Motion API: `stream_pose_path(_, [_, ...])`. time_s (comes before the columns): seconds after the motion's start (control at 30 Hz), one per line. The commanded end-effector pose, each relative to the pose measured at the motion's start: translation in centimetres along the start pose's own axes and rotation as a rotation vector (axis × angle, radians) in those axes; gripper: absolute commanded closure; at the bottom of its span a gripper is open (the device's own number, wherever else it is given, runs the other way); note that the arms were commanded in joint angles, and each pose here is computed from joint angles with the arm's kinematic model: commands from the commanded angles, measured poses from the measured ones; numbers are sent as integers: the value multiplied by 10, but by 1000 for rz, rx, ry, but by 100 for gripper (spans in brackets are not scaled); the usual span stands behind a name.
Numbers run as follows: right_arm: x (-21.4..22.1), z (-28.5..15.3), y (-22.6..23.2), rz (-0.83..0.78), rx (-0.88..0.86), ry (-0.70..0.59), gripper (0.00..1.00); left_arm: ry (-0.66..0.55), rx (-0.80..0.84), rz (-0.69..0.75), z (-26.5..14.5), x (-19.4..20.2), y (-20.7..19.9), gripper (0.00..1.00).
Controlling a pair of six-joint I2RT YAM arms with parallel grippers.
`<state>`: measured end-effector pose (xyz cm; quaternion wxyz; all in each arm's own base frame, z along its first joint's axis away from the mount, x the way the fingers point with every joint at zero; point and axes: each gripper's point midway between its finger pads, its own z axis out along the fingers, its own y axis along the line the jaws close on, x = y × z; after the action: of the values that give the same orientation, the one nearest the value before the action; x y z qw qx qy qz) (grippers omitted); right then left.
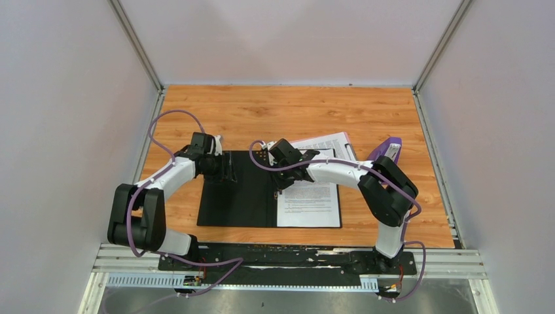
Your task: Put the files into the folder
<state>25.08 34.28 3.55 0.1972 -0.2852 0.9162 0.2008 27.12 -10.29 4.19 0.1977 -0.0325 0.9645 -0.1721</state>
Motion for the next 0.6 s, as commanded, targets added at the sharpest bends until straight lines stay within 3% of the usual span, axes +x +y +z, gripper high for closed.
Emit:
stream_pose_path(0.0, [74, 14, -58, -45, 231, 210, 97, -23, -38, -2, 3, -9, 4, 30])
stream_pose_path(0.13, [75, 13, -58, -53, 227, 214, 97, -25, -18, -19, 5, -10, 0, 30])
stream_pose_path(0.33, [53, 9, -39, -40, 145, 158, 94, -93, 156, -24, -1, -31, -45, 32])
stream_pose_path(0.57, [40, 0, -28, -35, 114, 152, 92, -43, 119, -10, 18, -28, -49, 31])
